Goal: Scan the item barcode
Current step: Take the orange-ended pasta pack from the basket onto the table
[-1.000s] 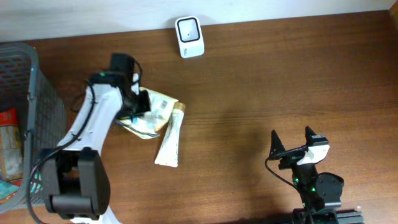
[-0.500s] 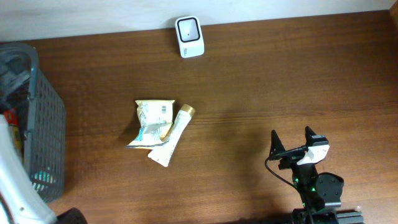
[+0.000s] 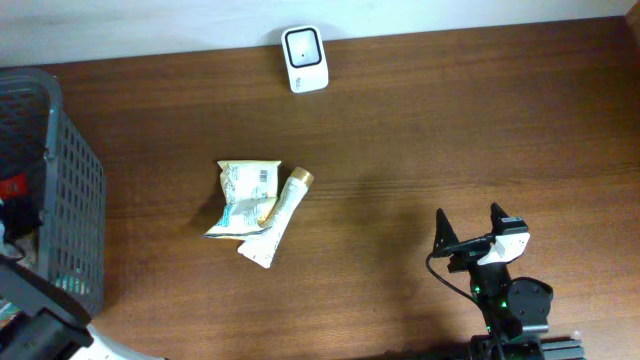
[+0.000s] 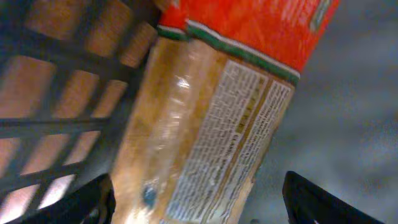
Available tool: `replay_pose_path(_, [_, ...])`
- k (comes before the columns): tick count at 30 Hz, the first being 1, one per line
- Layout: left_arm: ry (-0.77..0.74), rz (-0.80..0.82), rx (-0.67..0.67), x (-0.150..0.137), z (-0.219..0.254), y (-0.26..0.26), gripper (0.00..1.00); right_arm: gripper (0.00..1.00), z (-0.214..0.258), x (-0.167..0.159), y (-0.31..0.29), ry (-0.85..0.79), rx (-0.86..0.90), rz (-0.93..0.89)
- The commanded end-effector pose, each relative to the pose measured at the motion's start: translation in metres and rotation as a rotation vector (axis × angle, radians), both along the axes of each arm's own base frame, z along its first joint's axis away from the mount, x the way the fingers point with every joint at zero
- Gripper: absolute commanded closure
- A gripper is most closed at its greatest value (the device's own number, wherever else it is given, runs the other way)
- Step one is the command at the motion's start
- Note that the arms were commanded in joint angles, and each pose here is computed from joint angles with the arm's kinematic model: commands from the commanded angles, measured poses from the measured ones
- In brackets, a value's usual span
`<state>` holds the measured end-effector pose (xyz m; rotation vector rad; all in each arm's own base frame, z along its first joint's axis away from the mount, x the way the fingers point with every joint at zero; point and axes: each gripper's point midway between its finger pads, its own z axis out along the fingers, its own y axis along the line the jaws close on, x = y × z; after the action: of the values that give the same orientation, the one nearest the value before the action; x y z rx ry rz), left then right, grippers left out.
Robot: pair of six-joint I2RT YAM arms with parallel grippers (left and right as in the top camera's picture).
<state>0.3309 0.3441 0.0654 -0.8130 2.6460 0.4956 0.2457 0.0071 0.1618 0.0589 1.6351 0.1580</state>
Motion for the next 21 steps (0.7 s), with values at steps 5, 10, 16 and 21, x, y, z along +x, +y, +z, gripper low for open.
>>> replay_pose_path(5, [0.103, -0.010, -0.073, -0.011, -0.051, -0.005, 1.00, 0.01, -0.003, 0.000, 0.000, 0.004, 0.001, 0.002])
replay_pose_path(10, [-0.122, -0.095, 0.018, 0.032, 0.063, -0.021, 1.00, 0.01, -0.003, 0.000, 0.000, 0.004, 0.001, 0.002])
replay_pose_path(16, [-0.476, -0.213, 0.257, 0.030, 0.262, -0.093, 1.00, 0.01, -0.003, 0.000, 0.000, 0.004, 0.001, 0.002])
replay_pose_path(21, [-0.736, -0.333, 0.380, 0.021, 0.360, -0.163, 1.00, 0.02, -0.003, 0.000, 0.000, 0.004, 0.001, 0.002])
